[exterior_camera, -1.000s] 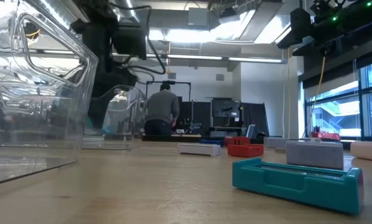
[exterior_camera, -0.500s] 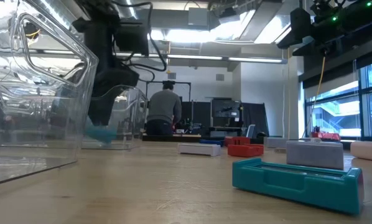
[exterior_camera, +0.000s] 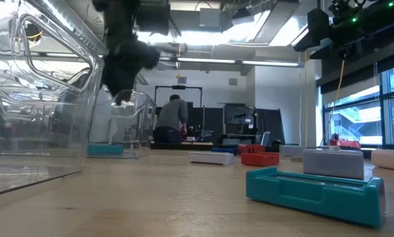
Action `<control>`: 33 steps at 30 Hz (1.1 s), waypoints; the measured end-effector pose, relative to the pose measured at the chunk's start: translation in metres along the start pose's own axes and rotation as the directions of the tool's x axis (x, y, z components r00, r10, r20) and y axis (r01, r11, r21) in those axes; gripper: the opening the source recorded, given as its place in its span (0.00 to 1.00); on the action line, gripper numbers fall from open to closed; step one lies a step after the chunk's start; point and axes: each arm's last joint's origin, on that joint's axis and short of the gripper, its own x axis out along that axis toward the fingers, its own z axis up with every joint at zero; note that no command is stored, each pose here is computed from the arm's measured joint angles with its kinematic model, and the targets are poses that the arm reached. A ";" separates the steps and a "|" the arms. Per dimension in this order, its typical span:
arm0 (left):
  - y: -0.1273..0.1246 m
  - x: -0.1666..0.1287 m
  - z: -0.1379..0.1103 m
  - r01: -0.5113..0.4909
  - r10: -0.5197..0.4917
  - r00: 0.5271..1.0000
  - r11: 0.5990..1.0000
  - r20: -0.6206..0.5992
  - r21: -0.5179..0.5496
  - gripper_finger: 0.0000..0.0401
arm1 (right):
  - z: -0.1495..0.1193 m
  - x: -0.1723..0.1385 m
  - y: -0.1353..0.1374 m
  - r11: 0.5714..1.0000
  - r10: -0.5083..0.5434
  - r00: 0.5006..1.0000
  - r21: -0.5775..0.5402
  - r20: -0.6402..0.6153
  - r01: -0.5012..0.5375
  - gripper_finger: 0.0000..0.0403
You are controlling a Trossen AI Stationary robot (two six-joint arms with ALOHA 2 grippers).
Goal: Pick & Place Office items
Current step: Put the red charger adapter into the bottom transparent bin
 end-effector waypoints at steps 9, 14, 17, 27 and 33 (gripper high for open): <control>-0.002 -0.064 0.049 -0.081 0.014 0.910 0.986 0.415 0.145 0.60 | 0.000 0.000 0.000 1.000 0.003 1.000 0.000 -0.001 -0.003 0.81; -0.011 -0.080 0.078 -0.133 -0.034 0.719 0.974 0.694 0.185 0.62 | 0.000 0.000 0.000 1.000 0.003 1.000 0.000 -0.001 -0.003 0.81; -0.010 -0.077 0.090 -0.112 -0.043 0.679 0.981 0.733 0.161 0.67 | 0.000 0.000 0.000 1.000 0.003 1.000 0.001 0.000 -0.003 0.81; -0.016 0.000 0.122 -0.100 -0.129 0.794 0.936 0.594 0.337 0.82 | 0.000 0.000 0.000 1.000 0.003 1.000 0.000 -0.001 -0.003 0.81; -0.023 0.058 0.135 -0.224 -0.103 0.854 0.812 0.510 0.538 0.82 | 0.000 0.000 0.000 1.000 0.003 1.000 0.000 -0.001 -0.003 0.81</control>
